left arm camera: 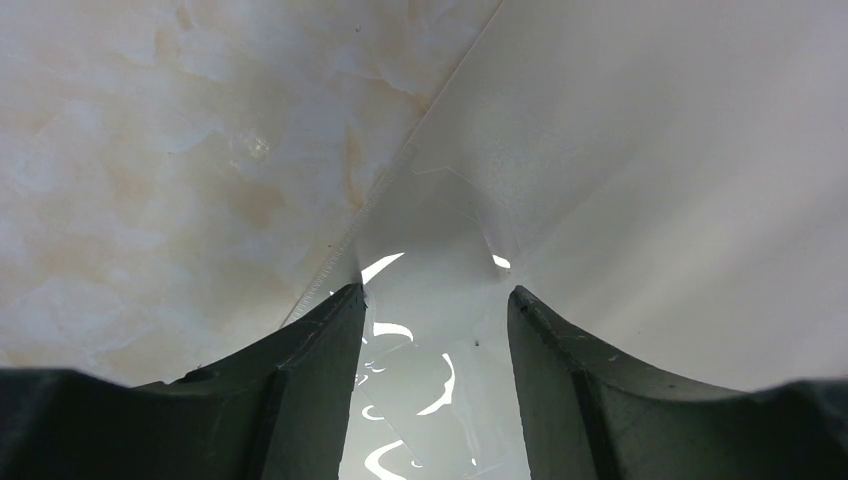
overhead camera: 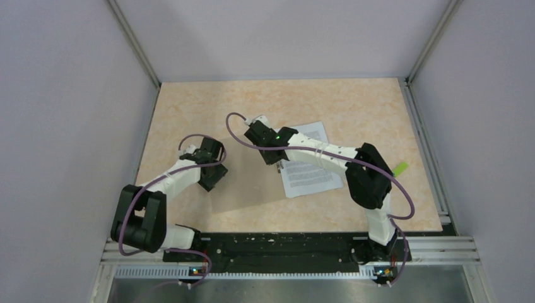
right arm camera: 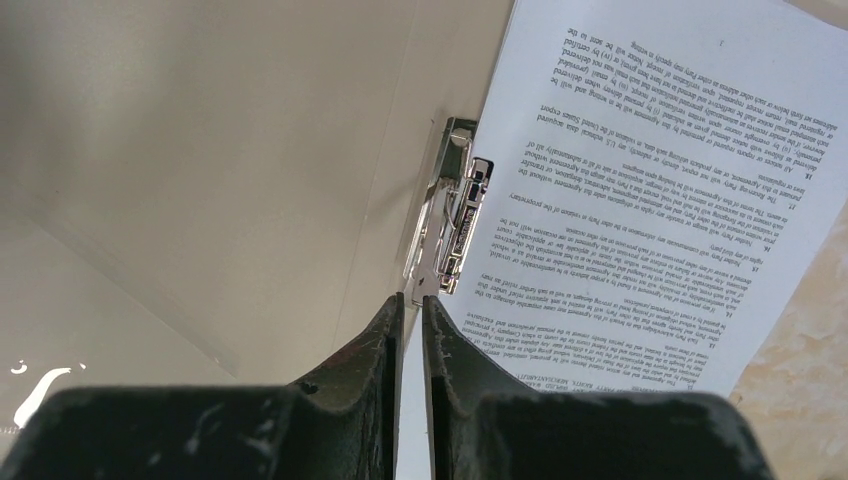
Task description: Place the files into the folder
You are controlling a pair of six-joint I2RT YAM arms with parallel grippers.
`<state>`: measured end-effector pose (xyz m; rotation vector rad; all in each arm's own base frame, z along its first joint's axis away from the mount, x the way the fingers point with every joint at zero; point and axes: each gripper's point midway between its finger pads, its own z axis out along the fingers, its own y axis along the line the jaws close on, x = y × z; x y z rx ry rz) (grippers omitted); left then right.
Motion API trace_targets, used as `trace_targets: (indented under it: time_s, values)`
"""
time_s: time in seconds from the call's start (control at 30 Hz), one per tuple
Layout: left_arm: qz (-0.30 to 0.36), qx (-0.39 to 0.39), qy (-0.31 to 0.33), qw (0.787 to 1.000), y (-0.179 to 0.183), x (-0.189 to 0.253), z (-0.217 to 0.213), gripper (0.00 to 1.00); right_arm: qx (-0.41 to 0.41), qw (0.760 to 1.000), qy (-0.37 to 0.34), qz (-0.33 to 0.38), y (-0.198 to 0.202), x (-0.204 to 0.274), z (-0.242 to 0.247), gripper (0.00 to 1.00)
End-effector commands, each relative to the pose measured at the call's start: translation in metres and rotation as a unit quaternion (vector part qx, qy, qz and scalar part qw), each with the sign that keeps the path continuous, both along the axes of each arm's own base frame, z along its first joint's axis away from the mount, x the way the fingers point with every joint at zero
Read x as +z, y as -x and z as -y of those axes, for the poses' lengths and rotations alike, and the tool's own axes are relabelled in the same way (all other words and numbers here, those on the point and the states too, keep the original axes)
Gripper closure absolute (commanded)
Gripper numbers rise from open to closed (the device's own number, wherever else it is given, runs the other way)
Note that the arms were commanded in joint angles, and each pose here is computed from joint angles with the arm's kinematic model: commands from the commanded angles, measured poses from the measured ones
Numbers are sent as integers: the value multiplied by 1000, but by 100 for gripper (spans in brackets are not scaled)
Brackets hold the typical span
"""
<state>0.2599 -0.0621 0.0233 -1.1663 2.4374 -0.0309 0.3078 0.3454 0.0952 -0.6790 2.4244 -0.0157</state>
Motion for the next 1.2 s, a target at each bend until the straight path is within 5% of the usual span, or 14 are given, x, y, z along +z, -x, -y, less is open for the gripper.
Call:
trace_targets:
  time_s: [0.0, 1.17]
  values:
    - [-29, 19, -9, 999, 12, -20, -11, 40, 7, 1000, -9, 0, 2, -7, -10, 88]
    - [-63, 41, 11, 997, 15, -33, -14, 40, -24, 999, 45, -17, 17, -49, 43, 99]
